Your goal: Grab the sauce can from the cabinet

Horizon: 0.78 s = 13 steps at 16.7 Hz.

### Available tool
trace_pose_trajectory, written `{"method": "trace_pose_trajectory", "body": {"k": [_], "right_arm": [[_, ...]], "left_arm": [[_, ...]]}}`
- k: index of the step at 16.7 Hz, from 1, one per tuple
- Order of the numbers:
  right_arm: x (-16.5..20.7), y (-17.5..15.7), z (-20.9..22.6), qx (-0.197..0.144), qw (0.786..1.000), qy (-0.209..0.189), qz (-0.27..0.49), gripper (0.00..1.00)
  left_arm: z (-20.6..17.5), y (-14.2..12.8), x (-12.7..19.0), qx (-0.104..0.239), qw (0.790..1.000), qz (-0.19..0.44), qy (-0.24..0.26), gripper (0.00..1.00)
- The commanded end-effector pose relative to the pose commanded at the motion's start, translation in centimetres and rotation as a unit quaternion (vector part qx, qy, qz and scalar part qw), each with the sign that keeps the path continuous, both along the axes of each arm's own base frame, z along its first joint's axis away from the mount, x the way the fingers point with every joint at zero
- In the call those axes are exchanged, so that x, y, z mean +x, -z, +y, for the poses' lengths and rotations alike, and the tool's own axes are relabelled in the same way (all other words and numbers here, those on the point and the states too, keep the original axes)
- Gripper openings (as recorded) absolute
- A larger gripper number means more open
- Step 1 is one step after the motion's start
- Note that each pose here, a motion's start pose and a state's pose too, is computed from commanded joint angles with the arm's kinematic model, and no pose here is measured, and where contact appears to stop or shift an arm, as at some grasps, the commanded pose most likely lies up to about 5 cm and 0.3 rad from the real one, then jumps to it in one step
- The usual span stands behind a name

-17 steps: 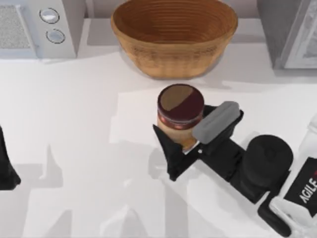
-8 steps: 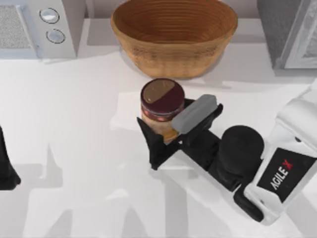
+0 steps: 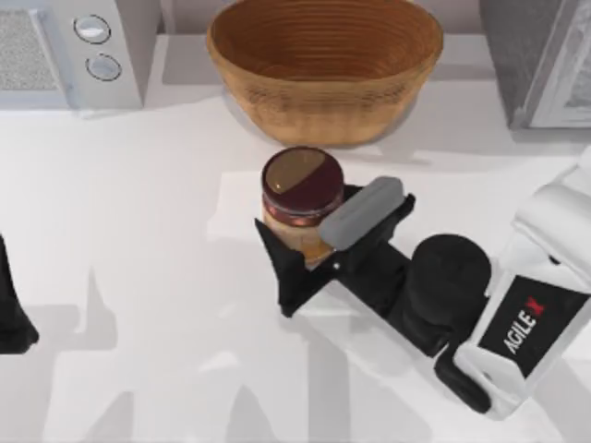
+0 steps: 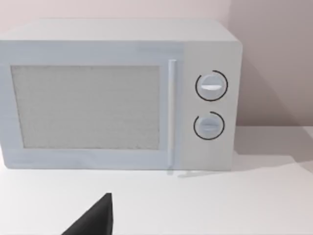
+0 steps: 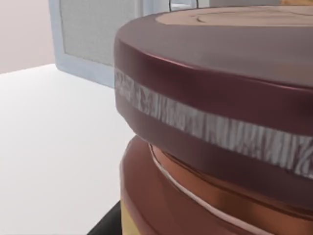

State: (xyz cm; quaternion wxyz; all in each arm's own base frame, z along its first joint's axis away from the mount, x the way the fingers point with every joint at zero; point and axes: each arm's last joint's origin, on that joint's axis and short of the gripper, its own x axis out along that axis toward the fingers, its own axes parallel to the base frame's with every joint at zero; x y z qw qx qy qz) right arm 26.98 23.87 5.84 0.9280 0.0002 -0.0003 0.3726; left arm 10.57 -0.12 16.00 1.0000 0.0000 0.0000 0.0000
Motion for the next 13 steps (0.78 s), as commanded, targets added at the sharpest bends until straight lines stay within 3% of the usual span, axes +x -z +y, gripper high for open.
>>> {"method": "trace_pose_trajectory", "body": {"k": [7, 13], "right_arm": [[0.0, 0.0, 0.0, 0.0, 1.0, 0.0, 0.0, 0.98], [0.0, 0.0, 0.0, 0.0, 1.0, 0.0, 0.0, 1.0]], "left_arm": [[0.0, 0.0, 0.0, 0.0, 1.0, 0.0, 0.0, 1.0], [0.0, 0.0, 0.0, 0.0, 1.0, 0.0, 0.0, 1.0]]}}
